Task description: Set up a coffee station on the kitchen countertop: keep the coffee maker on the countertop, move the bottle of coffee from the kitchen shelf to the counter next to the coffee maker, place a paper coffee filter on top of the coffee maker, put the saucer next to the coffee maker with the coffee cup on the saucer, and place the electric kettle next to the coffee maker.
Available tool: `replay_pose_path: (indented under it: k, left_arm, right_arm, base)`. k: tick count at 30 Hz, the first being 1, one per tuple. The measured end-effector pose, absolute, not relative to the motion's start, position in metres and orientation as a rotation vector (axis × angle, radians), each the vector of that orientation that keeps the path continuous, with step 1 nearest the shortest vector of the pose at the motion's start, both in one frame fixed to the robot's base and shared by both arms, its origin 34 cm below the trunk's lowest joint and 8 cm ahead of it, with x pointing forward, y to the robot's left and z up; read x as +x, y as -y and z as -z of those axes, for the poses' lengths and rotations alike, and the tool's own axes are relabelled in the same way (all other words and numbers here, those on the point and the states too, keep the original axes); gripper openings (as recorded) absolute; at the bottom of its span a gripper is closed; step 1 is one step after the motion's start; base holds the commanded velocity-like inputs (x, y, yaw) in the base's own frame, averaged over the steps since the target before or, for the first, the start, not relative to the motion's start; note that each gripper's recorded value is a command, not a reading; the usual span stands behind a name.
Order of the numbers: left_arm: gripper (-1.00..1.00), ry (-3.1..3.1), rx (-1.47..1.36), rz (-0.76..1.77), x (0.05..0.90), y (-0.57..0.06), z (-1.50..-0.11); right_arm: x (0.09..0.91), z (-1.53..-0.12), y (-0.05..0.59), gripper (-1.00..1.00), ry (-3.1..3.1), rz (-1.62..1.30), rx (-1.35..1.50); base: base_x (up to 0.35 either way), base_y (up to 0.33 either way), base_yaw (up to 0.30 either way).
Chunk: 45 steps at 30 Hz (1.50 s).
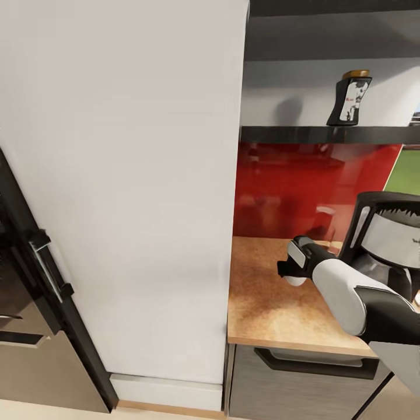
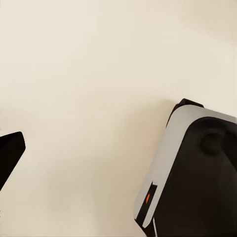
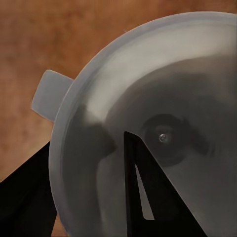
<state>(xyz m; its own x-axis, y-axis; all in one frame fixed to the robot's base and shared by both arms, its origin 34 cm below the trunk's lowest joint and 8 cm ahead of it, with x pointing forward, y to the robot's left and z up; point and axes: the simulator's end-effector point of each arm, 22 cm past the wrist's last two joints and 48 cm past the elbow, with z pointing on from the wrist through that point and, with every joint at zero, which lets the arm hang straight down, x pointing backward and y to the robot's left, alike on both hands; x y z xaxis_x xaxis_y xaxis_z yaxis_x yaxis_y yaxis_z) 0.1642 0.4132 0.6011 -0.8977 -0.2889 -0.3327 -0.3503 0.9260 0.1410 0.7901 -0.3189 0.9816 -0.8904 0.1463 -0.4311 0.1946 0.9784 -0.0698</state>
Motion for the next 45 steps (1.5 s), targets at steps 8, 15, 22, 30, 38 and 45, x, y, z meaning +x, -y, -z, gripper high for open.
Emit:
replay_pose_path:
  k: [8, 15, 22, 30, 38, 45]
  left_arm:
    - [1.0, -2.775, -0.475, -0.289, 0.162, -0.416, -0.61]
    - [1.0, -2.776, -0.477, -0.29, 0.159, -0.416, -0.616]
    - [1.0, -2.775, -0.476, -0.295, 0.157, -0.419, -0.623]
    - [1.0, -2.776, -0.476, -0.297, 0.154, -0.42, -0.63]
    - [1.0, -2.778, -0.476, -0.297, 0.15, -0.42, -0.636]
    - [1.0, -2.779, -0.477, -0.297, 0.147, -0.42, -0.641]
  right_arm:
    - [0.789, -0.99, 0.316, -1.0, -2.682, 0.148, 0.24]
    - [0.787, -0.996, 0.314, -1.0, -2.682, 0.146, 0.237]
    - [0.786, -1.002, 0.305, -1.0, -2.683, 0.136, 0.223]
    - [0.784, -1.008, 0.299, -1.0, -2.684, 0.129, 0.213]
    - [0.783, -1.015, 0.294, -1.0, -2.674, 0.125, 0.206]
    - [0.782, -1.02, 0.292, -1.0, -2.667, 0.122, 0.204]
  base:
    - [0.0, 0.0, 0.0]
    - [0.0, 0.0, 0.0]
    - [0.0, 0.0, 0.0]
    - [0.0, 0.0, 0.0]
    - [0.0, 0.0, 0.0]
    - [0.0, 0.0, 0.0]
